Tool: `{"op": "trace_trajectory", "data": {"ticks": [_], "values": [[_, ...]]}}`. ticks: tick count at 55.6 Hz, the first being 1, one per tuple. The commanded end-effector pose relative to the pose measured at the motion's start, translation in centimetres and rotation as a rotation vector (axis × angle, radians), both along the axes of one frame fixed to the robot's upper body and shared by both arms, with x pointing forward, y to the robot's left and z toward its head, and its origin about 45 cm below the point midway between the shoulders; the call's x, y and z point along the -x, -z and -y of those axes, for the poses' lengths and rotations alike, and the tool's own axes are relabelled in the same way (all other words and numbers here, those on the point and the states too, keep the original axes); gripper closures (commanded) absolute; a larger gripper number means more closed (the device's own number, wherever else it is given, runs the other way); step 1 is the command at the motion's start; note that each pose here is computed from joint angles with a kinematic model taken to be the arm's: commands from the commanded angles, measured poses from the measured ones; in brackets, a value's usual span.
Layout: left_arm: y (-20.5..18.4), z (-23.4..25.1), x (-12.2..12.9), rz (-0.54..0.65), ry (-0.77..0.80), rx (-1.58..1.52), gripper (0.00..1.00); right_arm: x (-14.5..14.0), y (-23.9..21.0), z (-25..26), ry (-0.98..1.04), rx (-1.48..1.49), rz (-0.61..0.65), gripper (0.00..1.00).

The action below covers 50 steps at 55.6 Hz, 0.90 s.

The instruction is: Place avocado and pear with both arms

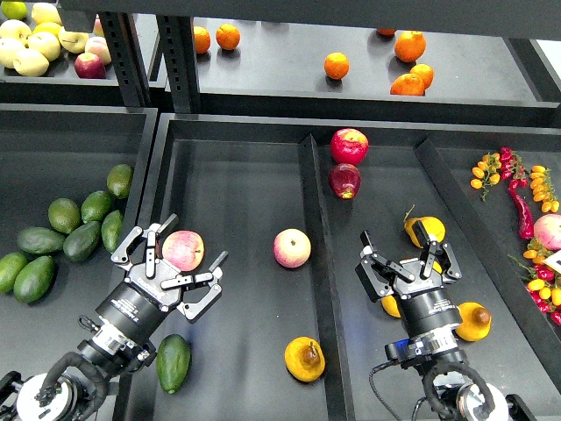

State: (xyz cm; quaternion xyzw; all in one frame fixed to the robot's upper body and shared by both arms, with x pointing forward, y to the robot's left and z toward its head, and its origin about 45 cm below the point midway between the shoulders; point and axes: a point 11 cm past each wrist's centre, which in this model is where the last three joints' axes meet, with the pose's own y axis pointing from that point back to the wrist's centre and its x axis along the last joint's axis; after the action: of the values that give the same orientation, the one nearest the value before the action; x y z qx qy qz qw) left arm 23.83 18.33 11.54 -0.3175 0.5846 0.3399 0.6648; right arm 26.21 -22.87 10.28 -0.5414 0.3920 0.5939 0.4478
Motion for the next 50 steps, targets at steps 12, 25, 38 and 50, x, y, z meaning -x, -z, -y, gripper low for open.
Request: {"op": "trace_trajectory", "data": {"ticks": [12, 25, 38, 50], "values": [[-0.8, 0.4, -1.1, 0.034, 0.023, -0.01, 0.0, -1.0, -0.3, -0.1, -0.008, 0.005, 0.006, 0.0], [-2.5, 1.8, -2.9, 0.129, 0.131, -0.105, 0.01, -1.9, -1.0, -0.3, -0.014, 0.007, 0.018, 0.0], [-4.4, 3.2, -4.8, 0.284, 0.456, -0.427, 0.01, -5.2, -3.0, 0.0, -0.008, 0.021, 0.005, 0.0], [-5.7, 1.6, -6.5, 0.392, 0.731, -0.768, 0.01, -8.2, -4.6, 0.6, 0.005, 0.033, -0.023, 0.0]]}}
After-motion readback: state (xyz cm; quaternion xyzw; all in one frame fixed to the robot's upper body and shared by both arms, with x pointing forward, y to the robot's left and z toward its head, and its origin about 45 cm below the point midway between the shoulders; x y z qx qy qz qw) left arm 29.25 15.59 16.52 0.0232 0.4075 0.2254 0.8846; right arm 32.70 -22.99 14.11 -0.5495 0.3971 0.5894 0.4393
